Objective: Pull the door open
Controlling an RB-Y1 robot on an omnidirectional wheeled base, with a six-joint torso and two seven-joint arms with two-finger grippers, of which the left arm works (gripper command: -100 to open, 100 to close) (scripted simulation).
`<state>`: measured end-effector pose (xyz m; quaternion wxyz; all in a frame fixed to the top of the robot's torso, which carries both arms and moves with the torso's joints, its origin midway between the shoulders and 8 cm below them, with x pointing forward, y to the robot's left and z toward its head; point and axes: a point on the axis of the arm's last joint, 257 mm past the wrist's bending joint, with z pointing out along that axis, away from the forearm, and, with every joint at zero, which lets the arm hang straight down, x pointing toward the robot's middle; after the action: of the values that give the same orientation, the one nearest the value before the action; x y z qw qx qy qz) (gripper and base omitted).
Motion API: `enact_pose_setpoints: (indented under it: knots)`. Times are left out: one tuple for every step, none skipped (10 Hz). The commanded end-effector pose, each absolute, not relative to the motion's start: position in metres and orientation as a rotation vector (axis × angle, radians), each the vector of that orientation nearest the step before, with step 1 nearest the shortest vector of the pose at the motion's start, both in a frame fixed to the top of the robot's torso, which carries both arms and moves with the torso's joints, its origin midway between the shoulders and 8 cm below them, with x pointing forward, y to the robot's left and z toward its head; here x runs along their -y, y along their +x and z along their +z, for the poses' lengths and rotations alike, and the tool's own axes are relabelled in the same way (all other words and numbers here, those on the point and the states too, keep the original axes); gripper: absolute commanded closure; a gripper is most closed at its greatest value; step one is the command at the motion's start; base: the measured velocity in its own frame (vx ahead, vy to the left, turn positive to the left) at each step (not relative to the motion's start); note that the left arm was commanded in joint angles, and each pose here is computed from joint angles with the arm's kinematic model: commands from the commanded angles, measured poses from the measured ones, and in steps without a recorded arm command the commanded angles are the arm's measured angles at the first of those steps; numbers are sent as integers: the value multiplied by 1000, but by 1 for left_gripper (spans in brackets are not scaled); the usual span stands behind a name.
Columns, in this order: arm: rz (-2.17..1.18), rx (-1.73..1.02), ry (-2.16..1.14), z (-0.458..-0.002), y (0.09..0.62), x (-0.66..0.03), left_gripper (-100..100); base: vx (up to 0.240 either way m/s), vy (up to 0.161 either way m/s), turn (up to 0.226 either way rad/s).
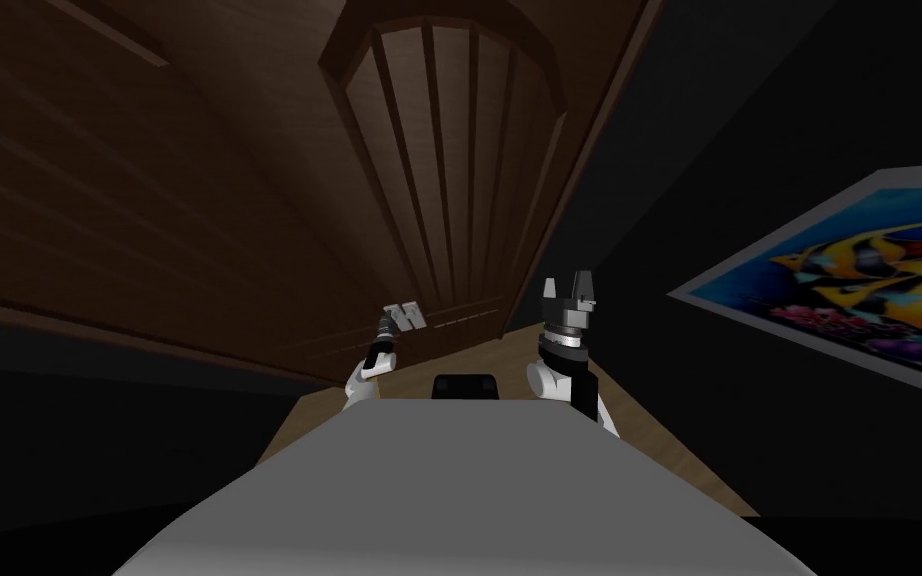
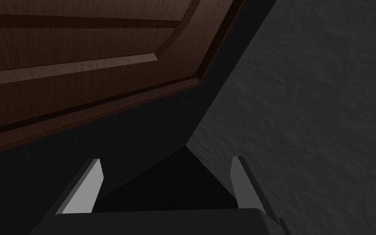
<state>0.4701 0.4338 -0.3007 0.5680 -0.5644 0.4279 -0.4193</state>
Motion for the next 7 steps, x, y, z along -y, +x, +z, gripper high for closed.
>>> enact_pose_setpoints:
  knots:
    - [-939,-1002,-1343,-308,456,-456,100,-137,70,133]
    - [-920,-1001,-1350,-311,450,-466,100,-231,109,211]
    - [-903,-1000,-1356,-313,444,-475,100,-238,94,107]
    - [-932,-1002,-1344,-307,449,-457,-100,-215,-8,-26]
    - [-942,-1006,-1342,-307,450,-452,-100,-213,-58,-55]
    - [-954,-1010,-1339,-306,452,-446,-100,-194,-57,-40]
    - [-969,-1015,-1336,-305,454,-440,-100,-171,-81,-66]
